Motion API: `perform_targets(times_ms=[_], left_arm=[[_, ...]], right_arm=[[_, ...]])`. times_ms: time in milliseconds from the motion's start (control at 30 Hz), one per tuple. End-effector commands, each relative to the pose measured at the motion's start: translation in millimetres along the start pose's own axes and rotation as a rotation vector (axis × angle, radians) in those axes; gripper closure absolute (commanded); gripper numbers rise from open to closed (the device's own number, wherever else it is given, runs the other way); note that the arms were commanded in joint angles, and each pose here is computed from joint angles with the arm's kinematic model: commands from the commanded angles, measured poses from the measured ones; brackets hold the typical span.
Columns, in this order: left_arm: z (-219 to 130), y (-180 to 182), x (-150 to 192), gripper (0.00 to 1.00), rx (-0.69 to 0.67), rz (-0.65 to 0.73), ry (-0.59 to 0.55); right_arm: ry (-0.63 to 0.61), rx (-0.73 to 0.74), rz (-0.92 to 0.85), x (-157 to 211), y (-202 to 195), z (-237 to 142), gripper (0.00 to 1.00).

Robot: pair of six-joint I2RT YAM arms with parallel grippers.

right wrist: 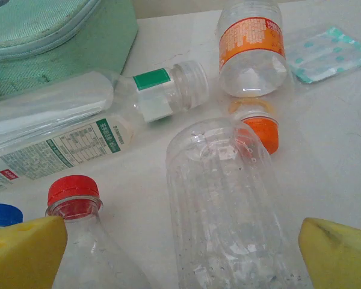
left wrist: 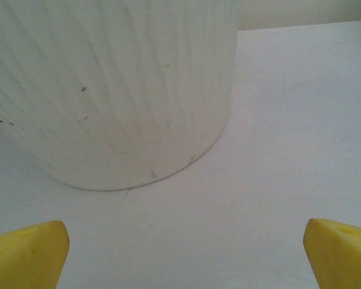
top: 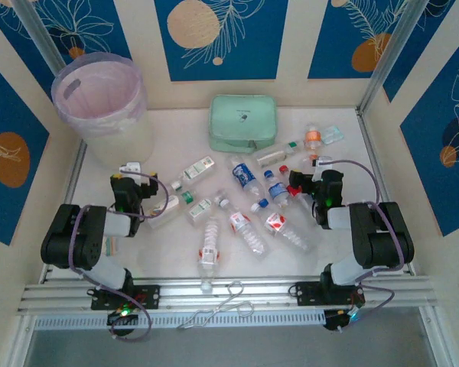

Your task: Put the plastic bottles in the bin

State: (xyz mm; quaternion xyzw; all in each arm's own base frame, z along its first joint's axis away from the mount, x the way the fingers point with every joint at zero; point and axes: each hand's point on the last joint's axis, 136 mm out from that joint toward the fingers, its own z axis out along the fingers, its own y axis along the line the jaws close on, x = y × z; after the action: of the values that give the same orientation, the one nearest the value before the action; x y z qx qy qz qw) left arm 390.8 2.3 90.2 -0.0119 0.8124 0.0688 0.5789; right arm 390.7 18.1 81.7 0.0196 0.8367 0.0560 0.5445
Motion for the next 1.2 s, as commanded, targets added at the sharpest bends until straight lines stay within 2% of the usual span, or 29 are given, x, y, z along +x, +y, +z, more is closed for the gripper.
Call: perform_targets(times_ms=[0,333,467,800,867,1000,1067,1167], left_arm=[[0,-5,-5,0.01,0.017,0.003,-0.023],[1,-5,-5,0.01,0.019,0.003,-0.020],[1,-5,-5,0.01,0.019,0.003,-0.018],[0,-5,-6,0.01,0.023,0.003,-0.023],[-3,-6,-16,0.00,0.032,0.010,-0.024],[-23,4,-64,0.01,0.007,0.015,-0.009],[-37,9,-90,0.01,0.004,-0.013,-0.003],[-62,1,-106,0.01,0.062,-0.120,0.089]], right_arm=[[-0.043,0.008,0.000,-13,-2,0,0.01],[-0.040,0.002,-0.007,-13,0,1,0.01],[-0.013,-0.112,-0.017,-12,13,2,0.01],[-0.016,-0.114,-0.012,-13,12,1,0.01],[-0.009,-0.079,0.004,-23,8,-1,0.01],[0.111,-0.105,0.055,-63,19,-24,0.01],[0.157,-0.037,0.069,-76,13,-38,0.01],[0.285,0.117,0.182,-76,-12,-65,0.01]])
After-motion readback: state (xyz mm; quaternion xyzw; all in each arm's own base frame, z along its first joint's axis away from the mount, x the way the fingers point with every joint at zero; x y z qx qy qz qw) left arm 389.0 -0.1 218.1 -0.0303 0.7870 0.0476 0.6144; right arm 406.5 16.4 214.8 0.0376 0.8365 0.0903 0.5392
